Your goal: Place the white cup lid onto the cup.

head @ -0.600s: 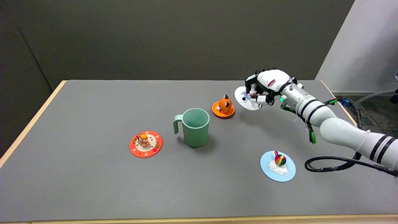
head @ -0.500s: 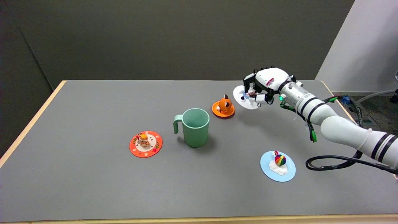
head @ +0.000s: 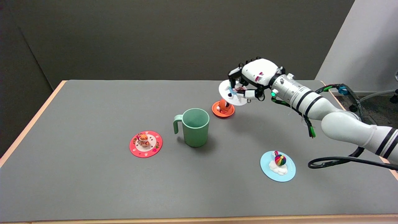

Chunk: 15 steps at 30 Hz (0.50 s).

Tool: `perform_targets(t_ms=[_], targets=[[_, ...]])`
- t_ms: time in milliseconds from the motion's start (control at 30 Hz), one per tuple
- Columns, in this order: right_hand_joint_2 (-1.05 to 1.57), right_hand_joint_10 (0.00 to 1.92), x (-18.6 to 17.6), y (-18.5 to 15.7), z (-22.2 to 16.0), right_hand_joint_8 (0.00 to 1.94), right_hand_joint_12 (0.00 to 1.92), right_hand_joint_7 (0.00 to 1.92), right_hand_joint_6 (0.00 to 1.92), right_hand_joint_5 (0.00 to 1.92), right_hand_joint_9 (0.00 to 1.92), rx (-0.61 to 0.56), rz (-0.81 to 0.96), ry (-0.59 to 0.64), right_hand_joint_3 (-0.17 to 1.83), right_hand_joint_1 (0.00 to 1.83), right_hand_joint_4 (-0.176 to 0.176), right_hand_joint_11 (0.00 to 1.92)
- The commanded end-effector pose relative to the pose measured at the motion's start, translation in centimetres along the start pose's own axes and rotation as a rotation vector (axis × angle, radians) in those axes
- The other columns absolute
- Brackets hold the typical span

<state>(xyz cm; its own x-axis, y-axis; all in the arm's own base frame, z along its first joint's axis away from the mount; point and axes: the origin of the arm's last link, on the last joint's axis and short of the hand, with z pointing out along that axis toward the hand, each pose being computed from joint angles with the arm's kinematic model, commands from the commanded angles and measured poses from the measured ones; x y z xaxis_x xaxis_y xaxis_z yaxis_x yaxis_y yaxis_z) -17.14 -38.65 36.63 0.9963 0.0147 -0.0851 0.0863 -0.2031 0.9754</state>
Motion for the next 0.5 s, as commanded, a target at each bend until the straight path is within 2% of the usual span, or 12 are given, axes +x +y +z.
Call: perform_targets(t_ms=[33, 67, 100, 133, 500], targets=[[1.08, 0.47, 3.4, -5.8, 0.2, 0.43, 1.03, 1.1, 1.21, 0.84, 1.07, 0.188, -0.052, 0.076, 0.22, 0.96, 0.176, 0.85], [1.08, 0.47, 3.5, -6.2, 0.3, 0.43, 1.03, 1.1, 1.21, 0.84, 1.07, 0.2, -0.054, 0.08, 0.22, 0.96, 0.176, 0.85], [1.08, 0.47, 10.1, -6.6, -0.3, 0.43, 1.03, 1.09, 1.21, 0.84, 1.07, 0.212, -0.362, 0.307, 0.22, 0.96, 0.176, 0.85], [1.08, 0.48, 4.3, -6.7, 0.5, 0.43, 1.03, 1.09, 1.21, 0.84, 1.07, 0.219, -0.088, 0.106, 0.22, 0.96, 0.176, 0.84], [1.08, 0.47, 4.3, -9.1, 2.0, 0.43, 0.99, 1.08, 1.21, 0.84, 1.06, 0.313, -0.101, 0.067, 0.22, 0.96, 0.176, 0.85]])
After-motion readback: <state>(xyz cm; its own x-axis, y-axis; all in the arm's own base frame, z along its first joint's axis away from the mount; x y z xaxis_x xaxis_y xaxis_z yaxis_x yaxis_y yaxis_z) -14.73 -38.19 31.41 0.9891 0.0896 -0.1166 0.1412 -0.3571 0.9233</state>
